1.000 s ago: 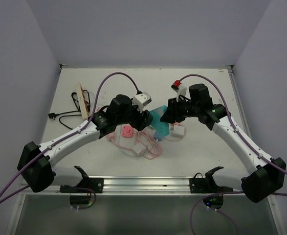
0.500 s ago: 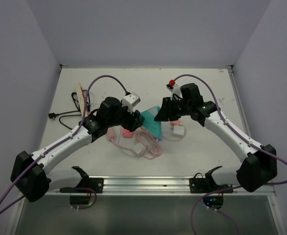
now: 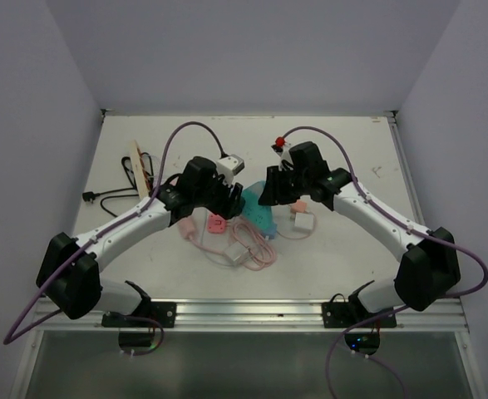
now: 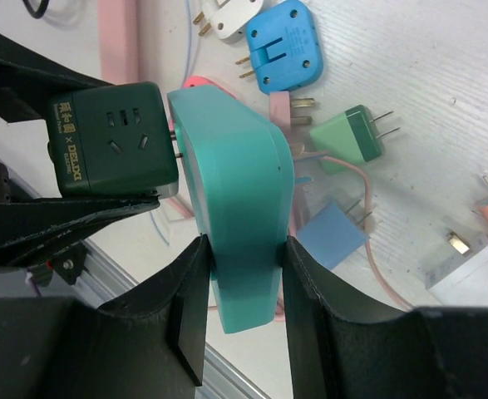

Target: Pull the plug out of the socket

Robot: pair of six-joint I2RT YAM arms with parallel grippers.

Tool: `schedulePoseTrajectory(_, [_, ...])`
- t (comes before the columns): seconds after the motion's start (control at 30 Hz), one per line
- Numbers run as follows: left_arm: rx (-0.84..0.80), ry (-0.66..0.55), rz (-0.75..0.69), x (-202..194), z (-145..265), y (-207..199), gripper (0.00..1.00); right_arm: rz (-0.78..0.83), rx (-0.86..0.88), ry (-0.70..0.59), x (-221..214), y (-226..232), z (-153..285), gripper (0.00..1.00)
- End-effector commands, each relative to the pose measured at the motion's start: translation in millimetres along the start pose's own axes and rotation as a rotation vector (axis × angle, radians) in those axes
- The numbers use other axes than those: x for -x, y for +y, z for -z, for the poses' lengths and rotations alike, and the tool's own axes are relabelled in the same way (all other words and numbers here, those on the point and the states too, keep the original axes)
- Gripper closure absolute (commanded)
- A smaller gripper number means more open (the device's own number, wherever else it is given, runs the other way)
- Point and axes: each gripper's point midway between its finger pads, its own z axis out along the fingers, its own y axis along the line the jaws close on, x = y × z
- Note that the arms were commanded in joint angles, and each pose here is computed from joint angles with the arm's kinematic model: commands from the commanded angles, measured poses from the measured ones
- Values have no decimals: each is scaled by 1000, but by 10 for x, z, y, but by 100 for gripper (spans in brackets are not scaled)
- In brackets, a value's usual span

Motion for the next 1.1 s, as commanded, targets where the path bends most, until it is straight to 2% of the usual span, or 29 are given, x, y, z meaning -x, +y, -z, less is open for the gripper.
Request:
schedulePoseTrajectory(0.0, [-63,-104,-11,478,137,-235,100,41,-283,-58,108,-560,-18,100])
schedulePoseTrajectory(0.27, [-189,-165,5,638,392,-380,100,-13,-413,-41,-118,-1035,9,100])
schedulePoseTrajectory(0.43, [-163,-155,43,511,472,-146,100,-37,-436,-44,-135,-1182,101,100])
schedulePoseTrajectory(0.53, [-61,-138,60,460,474,59,100,-35,-431,-46,-80,-1150,142,100])
schedulePoseTrajectory(0.6, [15,-127,69,445,454,196,100,-36,-375,-65,8,-1014,137,100])
schedulePoseTrajectory(0.7, [52,-138,80,473,443,263,100,-57,-242,-89,116,-727,100,100])
schedulePoseTrajectory(0.83, [111,-148,120,522,426,362,100,-70,-147,-131,215,-535,110,100])
schedulePoseTrajectory(0.9, [49,-168,130,571,452,241,100,-54,-107,-148,213,-487,82,100])
schedulePoseTrajectory(1.07, [-106,-318,121,814,608,-65,100,-39,70,-148,175,-220,12,100])
